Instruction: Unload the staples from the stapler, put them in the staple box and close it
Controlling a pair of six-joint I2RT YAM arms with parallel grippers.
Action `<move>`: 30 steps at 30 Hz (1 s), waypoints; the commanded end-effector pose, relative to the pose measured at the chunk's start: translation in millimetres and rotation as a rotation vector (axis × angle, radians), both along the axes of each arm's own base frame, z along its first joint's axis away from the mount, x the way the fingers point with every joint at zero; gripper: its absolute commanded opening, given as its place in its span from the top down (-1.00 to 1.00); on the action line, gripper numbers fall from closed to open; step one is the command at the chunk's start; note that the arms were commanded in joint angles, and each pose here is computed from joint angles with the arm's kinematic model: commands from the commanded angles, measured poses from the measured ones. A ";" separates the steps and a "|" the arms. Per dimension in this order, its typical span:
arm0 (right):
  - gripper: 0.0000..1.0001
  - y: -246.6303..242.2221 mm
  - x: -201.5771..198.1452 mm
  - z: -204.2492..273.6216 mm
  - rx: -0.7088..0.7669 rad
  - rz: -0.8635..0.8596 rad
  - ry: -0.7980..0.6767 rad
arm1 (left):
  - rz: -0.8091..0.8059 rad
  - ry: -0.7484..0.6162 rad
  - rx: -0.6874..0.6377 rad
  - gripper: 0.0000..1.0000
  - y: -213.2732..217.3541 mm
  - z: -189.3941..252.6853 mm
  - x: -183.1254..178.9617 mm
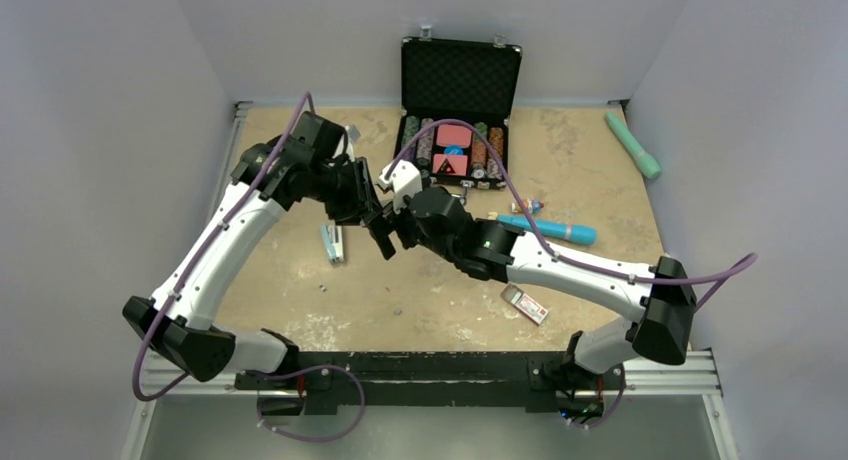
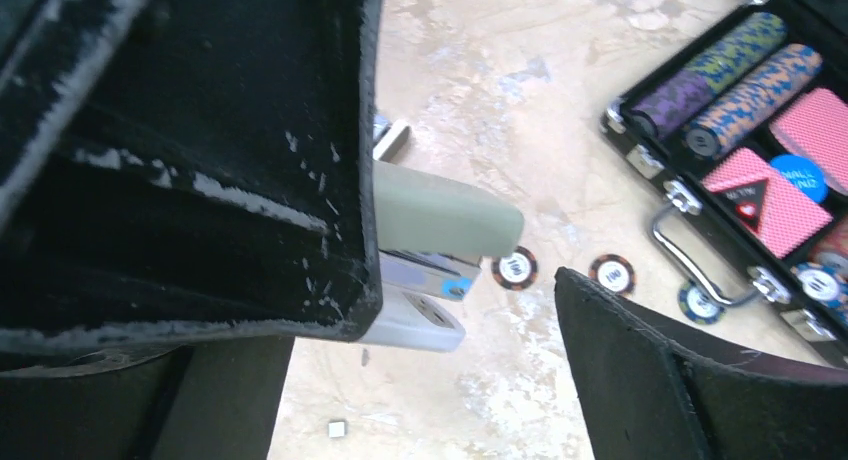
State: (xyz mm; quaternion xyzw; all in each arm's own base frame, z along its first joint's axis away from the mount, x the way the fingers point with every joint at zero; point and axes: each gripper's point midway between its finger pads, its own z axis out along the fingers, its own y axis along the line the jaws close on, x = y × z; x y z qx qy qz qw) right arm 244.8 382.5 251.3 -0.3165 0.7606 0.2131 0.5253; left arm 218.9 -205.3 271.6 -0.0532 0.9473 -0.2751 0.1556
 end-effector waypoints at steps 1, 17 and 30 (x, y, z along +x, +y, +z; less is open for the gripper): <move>-0.97 -26.1 29.2 55.1 0.156 -0.204 -0.051 | 0.057 0.109 0.041 1.00 5.5 -16.9 -6.8; -0.97 -60.6 -25.5 29.5 0.202 -0.105 0.123 | 0.254 0.050 0.243 1.00 19.7 -97.7 101.9; -0.97 -76.7 -36.3 39.4 0.223 -0.098 0.125 | 0.303 -0.064 0.586 1.00 61.5 -154.7 119.6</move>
